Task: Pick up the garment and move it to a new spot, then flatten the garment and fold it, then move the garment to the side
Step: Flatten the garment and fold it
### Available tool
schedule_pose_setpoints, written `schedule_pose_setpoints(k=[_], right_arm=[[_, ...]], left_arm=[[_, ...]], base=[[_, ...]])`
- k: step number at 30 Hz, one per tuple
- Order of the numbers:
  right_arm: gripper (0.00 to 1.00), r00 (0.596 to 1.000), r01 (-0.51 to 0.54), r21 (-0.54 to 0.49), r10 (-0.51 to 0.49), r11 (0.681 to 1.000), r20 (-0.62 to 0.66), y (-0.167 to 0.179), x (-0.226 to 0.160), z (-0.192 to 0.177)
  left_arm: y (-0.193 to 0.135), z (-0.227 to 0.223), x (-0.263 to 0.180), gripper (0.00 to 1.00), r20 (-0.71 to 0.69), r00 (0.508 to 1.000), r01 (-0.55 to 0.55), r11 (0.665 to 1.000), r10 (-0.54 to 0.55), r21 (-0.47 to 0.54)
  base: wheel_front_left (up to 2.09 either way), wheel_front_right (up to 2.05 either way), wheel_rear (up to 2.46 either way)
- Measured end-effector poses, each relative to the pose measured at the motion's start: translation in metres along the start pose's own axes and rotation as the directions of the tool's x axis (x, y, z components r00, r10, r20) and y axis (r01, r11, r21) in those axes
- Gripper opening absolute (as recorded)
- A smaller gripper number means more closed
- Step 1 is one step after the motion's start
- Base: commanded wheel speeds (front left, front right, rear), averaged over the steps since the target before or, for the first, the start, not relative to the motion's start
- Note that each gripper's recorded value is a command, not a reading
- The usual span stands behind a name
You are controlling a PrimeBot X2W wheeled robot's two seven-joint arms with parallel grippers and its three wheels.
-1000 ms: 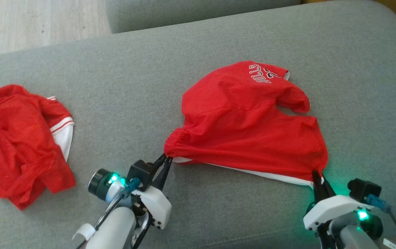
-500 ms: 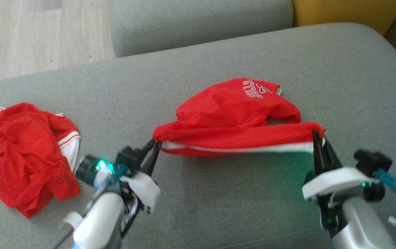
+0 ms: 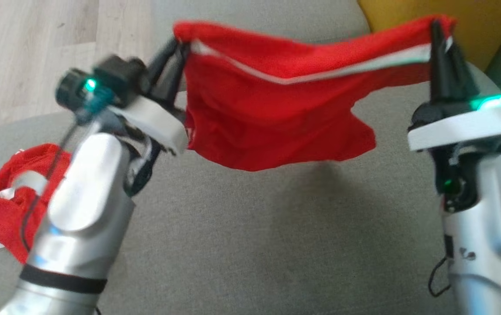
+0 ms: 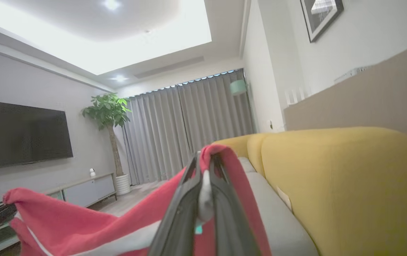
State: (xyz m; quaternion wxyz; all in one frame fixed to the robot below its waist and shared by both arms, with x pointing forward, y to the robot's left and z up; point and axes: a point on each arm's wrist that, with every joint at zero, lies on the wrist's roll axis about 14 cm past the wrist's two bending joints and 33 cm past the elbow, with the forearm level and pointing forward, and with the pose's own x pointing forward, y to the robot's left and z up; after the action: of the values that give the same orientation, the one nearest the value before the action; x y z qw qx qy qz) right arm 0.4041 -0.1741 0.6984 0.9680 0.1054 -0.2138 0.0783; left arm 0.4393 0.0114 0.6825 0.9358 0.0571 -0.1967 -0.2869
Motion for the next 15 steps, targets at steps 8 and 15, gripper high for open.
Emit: schedule_pose_setpoints(k=[8,15], right_arm=[[0.0,0.999,0.012,-0.03,-0.011,0.999,0.03,-0.004,-0.005,0.034],[0.0,0.994,0.054,-0.016,-0.055,0.998,-0.097,-0.022,0.003,-0.006]], left_arm=[[0.009,0.03,-0.006,0.0,0.039,0.999,-0.023,0.999,0.025,-0.04],[0.016,-0.014,-0.004,0.0,-0.11,0.994,-0.017,0.998,0.01,-0.066]], base=[[0.0,0.0,0.0],[0.0,0.0,0.0]])
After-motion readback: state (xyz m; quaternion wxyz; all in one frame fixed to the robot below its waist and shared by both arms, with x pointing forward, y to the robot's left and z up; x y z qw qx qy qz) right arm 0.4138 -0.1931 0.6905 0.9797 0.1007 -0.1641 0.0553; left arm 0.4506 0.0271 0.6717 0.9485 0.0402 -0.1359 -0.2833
